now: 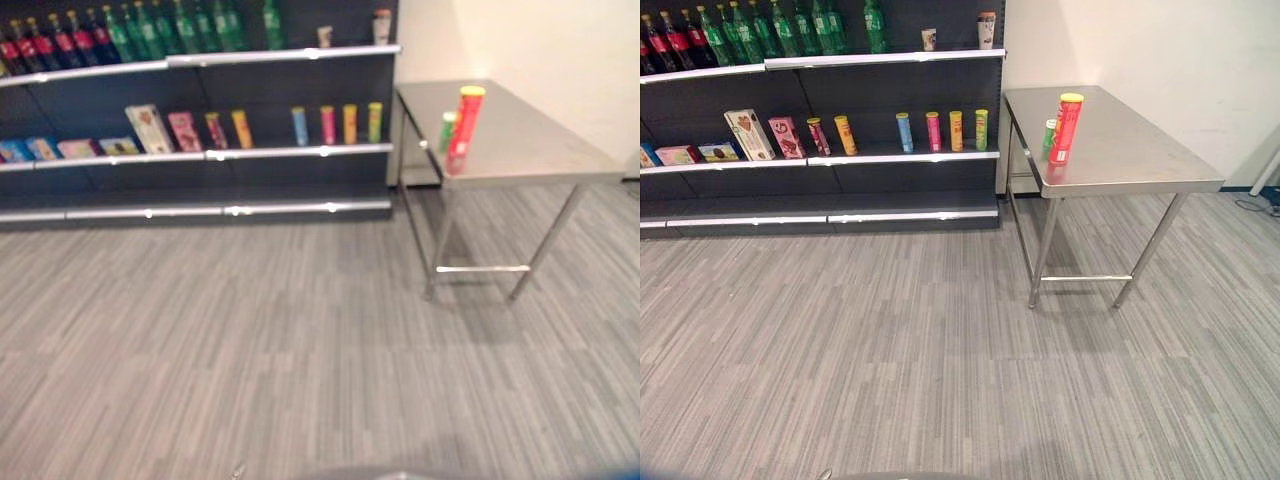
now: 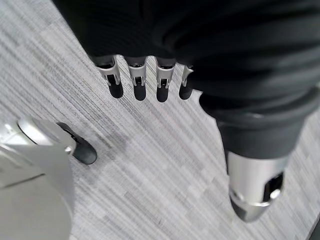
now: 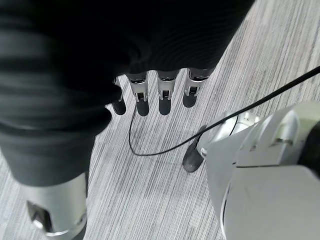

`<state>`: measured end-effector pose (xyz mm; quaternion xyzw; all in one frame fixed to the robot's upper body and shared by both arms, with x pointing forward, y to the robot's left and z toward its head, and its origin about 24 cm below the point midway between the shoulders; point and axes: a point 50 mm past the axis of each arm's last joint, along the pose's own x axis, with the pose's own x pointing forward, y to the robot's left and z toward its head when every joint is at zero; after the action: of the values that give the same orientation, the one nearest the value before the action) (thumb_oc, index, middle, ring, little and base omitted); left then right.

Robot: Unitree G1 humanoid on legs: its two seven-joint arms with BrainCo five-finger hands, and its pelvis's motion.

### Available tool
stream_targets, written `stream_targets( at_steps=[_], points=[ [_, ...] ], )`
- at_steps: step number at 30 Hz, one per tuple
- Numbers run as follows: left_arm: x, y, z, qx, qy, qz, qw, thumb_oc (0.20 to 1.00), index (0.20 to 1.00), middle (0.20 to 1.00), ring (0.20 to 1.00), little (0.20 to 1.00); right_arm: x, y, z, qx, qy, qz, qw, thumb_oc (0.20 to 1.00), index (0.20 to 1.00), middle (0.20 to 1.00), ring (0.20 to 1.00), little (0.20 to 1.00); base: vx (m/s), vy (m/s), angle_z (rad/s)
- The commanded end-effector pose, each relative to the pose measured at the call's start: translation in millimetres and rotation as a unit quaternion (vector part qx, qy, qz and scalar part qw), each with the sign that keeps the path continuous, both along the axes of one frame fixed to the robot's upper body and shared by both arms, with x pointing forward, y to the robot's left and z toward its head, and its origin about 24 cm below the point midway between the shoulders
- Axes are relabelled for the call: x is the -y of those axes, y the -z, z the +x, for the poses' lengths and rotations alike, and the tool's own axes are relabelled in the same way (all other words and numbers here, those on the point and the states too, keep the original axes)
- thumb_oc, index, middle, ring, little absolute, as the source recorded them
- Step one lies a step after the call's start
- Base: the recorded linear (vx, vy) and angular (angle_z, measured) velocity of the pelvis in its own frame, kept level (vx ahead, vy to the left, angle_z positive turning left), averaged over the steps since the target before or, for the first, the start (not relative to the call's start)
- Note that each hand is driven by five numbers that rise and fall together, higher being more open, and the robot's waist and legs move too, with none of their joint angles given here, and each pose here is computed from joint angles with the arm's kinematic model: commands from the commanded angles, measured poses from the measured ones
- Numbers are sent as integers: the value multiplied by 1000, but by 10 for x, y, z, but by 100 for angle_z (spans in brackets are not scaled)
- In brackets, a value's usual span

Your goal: Put the goods on the table back onto the shelves and tidy them up.

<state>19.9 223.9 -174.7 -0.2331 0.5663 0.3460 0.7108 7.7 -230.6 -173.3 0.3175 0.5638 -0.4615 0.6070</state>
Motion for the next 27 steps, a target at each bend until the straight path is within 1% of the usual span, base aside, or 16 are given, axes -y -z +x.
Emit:
stream_targets(
  at_steps=[1,6,7,9,10,12,13,15,17,22,27],
  points=[
    [23,7,-7,-11,-38,-2,999,1000,1000,1000,1000,1000,-169,16,163,-6,-16,18,1000,1000,1000,1000,1000,1000,0,0,0],
    [68,16,-22,-14,-17,-11,1000,1000,1000,1000,1000,1000,-184,20,197,-3,-58,20,998,1000,1000,1000,1000,1000,0,0,0],
    [96,21,-20,-14,-3,-16,1000,1000,1000,1000,1000,1000,-201,23,241,3,-93,24,995,1000,1000,1000,1000,1000,0,0,0],
    [125,26,-23,-15,18,-23,999,1000,1000,1000,1000,1000,-215,25,271,7,-133,28,991,1000,1000,1000,1000,1000,0,0,0],
    [146,28,-8,-13,43,-29,999,1000,1000,1000,1000,1000,-203,23,307,9,-176,27,984,1000,1000,1000,1000,1000,0,0,0],
    [153,28,16,-10,55,-28,998,1000,1000,1000,1000,1000,-196,21,329,11,-191,25,981,1000,1000,1000,1000,1000,0,0,0],
    [172,29,65,-6,87,-27,996,1000,1000,1000,1000,1000,-192,18,370,17,-220,22,975,1000,1000,1000,1000,1000,0,0,0],
    [172,29,64,-6,87,-27,996,1000,1000,1000,1000,1000,-191,18,369,17,-220,22,975,1000,1000,1000,1000,1000,0,0,0],
    [178,29,66,-10,123,-28,992,1000,1000,1000,1000,1000,-179,13,424,21,-275,16,961,1000,1000,1000,1000,1000,0,0,0],
    [168,31,3,-26,131,-33,991,1000,1000,1000,1000,1000,-187,11,459,23,-303,19,952,1000,1000,1000,1000,1000,0,0,0],
    [148,28,15,-27,131,-30,991,1000,1000,1000,1000,1000,-169,8,454,21,-311,16,950,1000,1000,1000,1000,1000,10,3,-4]
  ],
)
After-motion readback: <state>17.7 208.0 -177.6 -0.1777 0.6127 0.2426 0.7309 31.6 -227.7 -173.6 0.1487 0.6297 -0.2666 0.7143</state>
